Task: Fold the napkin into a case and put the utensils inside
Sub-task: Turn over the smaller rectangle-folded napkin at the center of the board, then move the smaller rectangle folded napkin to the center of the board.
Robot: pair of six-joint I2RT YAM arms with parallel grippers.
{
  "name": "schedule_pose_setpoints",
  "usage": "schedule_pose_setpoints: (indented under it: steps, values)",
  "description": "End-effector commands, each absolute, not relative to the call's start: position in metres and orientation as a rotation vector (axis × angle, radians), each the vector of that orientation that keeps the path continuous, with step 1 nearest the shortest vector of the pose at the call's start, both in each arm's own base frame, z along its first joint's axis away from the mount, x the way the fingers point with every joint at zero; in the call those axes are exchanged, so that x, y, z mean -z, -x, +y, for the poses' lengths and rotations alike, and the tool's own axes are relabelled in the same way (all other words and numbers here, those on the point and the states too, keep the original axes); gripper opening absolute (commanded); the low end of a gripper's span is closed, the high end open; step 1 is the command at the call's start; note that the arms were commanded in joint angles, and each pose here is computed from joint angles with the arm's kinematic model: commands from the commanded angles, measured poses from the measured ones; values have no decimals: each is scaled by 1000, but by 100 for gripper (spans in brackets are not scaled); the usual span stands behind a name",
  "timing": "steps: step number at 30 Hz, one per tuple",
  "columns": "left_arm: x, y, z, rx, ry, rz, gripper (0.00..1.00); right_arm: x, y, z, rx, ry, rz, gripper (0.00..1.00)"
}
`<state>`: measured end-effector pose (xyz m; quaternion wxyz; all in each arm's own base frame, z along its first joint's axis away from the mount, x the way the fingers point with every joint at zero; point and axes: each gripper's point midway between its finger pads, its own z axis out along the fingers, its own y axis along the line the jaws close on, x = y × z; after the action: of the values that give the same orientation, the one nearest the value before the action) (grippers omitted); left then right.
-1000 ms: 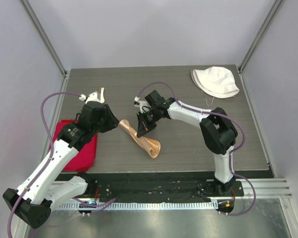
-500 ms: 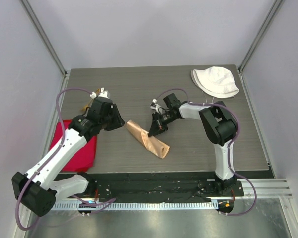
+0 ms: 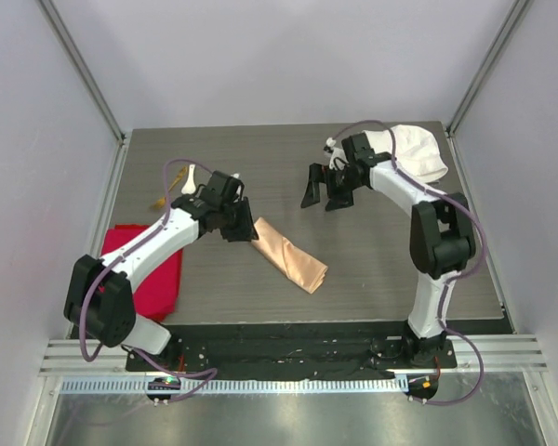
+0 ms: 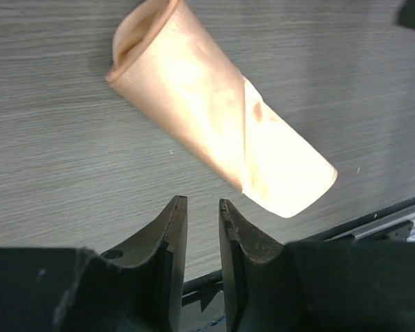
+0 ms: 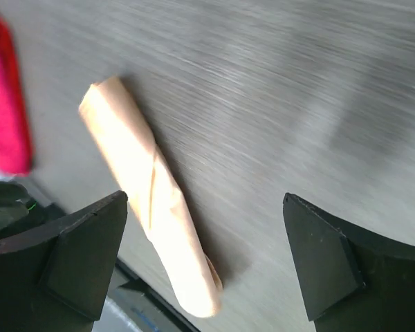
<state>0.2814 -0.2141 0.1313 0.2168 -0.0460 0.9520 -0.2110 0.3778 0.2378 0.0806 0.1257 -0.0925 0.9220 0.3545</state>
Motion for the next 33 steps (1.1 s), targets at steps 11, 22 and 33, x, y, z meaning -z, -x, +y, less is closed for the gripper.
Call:
schedule_pose_setpoints:
  steps: [11,22,33]
  values:
    - [-179,-299,-202,618,268,2410,29,-112,-209,312,-793,213,2507,94]
    - [-216,-292,-172,578,342,2296,33,-43,-184,305,-599,176,2550,14]
    - [-223,-309,-169,690,369,2341,37,-14,-220,249,-337,99,2537,10]
